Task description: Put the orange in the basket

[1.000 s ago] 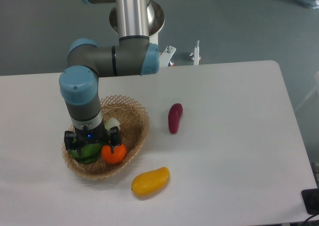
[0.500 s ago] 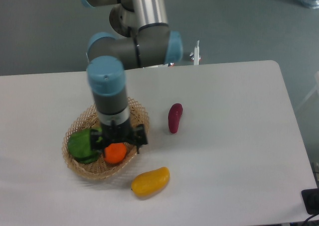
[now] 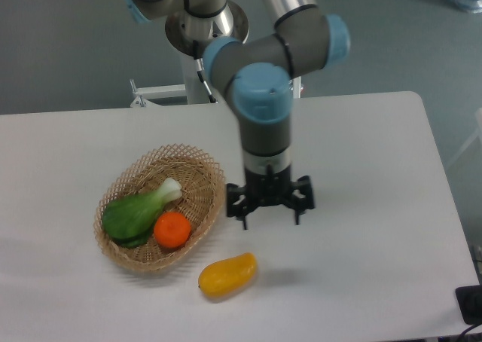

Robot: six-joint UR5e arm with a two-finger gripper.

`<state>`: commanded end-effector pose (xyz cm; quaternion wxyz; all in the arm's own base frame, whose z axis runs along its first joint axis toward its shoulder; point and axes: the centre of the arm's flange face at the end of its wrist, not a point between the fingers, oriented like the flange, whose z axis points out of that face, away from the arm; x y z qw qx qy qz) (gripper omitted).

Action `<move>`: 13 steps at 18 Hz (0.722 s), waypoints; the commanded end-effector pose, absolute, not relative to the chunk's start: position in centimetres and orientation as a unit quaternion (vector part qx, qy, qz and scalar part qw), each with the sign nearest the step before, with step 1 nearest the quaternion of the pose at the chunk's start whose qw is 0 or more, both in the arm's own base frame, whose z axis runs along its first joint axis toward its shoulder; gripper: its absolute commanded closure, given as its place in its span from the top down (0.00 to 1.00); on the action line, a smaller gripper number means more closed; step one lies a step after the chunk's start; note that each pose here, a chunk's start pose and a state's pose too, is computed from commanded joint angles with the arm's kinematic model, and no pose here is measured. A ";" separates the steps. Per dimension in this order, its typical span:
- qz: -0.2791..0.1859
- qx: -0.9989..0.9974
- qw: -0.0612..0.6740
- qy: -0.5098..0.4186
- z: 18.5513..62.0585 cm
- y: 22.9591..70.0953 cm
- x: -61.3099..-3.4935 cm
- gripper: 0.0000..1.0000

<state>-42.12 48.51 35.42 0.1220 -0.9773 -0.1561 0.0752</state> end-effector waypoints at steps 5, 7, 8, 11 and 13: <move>0.067 -0.994 0.080 -0.007 34.1 46.1 -43.8 1.00; 0.071 -0.994 0.079 0.026 34.0 46.2 -43.6 1.00; 0.073 -0.994 0.077 0.038 33.8 46.3 -43.7 1.00; 0.085 -0.991 0.065 0.075 34.0 46.2 -44.0 1.00; 0.086 -0.992 0.058 0.079 33.8 46.0 -43.9 1.00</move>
